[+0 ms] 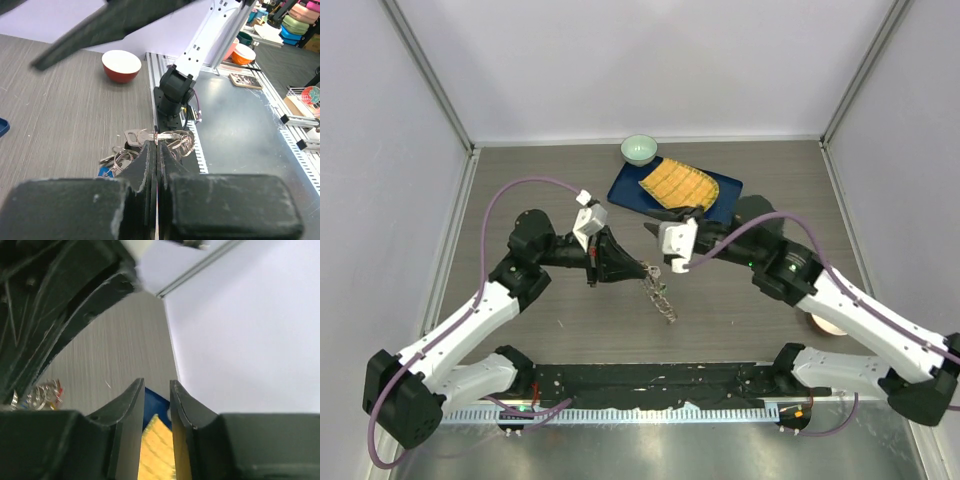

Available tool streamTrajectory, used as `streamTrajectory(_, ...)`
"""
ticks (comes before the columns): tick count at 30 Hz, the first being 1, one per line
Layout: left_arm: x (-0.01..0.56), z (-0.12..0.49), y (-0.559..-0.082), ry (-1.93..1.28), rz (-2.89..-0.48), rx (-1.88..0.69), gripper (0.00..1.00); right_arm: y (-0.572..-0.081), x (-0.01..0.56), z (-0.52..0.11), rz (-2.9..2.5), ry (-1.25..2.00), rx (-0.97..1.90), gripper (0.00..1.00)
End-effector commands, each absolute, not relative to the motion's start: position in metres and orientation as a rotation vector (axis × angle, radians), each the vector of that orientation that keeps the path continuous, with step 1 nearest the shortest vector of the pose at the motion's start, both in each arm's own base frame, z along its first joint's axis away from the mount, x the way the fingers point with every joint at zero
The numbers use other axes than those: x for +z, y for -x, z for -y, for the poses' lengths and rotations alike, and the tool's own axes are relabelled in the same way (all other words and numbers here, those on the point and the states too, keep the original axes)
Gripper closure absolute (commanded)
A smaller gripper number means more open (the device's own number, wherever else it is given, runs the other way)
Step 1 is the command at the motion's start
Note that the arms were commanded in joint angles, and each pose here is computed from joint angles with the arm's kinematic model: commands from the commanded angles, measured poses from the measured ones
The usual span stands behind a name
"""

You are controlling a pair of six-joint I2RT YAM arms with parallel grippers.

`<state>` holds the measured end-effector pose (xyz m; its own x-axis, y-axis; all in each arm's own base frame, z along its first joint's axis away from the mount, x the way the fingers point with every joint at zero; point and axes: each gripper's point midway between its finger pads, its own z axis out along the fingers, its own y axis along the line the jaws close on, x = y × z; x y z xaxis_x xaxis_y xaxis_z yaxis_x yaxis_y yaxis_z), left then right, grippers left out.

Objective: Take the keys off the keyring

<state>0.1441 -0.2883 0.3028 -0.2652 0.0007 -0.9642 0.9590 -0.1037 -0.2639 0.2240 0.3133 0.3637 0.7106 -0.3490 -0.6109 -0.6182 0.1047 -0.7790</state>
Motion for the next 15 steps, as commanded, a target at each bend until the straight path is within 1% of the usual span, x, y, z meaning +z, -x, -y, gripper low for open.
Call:
streamTrajectory(1, 0.328, 0.285, -0.138, -1.165, -1.18, -1.452, 1.0, -0.22, 0.437, -0.271, -1.072, 0.815, 0.543, 0.68)
streamTrajectory(4, 0.331, 0.286, -0.138, -1.145, -1.167, -1.472, 1.0, -0.227, 0.437, -0.247, -1.264, 0.533, 0.642, 0.72)
streamTrajectory(5, 0.329, 0.287, -0.138, -1.139, -1.168, -1.479, 1.0, -0.227, 0.416, -0.246, -1.366, 0.541, 0.641, 0.73)
streamTrajectory(7, 0.332, 0.287, -0.138, -1.122, -1.156, -1.497, 1.0, -0.225, 0.407, -0.243, -1.472, 0.446, 0.709, 0.74)
streamTrajectory(10, 0.335, 0.286, -0.134, -1.124, -1.118, -1.51, 1.0, -0.215, 0.384, -0.245, -1.588, 0.409, 0.792, 0.73)
streamTrajectory(11, 0.332, 0.286, -0.133, -1.12, -1.107, -1.51, 1.0, -0.204, 0.386, -0.247, -1.597, 0.38, 0.881, 0.74)
streamTrajectory(12, 0.339, 0.283, -0.128, -1.132, -1.04, -1.491, 1.0, -0.197, 0.375, -0.252, -1.613, 0.399, 0.929, 0.73)
streamTrajectory(13, 0.34, 0.282, -0.127, -1.137, -1.022, -1.487, 1.0, -0.184, 0.373, -0.259, -1.595, 0.464, 0.997, 0.72)
streamTrajectory(14, 0.339, 0.282, -0.126, -1.142, -1.015, -1.489, 1.0, -0.17, 0.384, -0.258, -1.491, 0.557, 1.024, 0.68)
streamTrajectory(15, 0.341, 0.281, -0.123, -1.164, -0.991, -1.489, 1.0, -0.152, 0.362, -0.266, -1.466, 0.695, 1.071, 0.67)
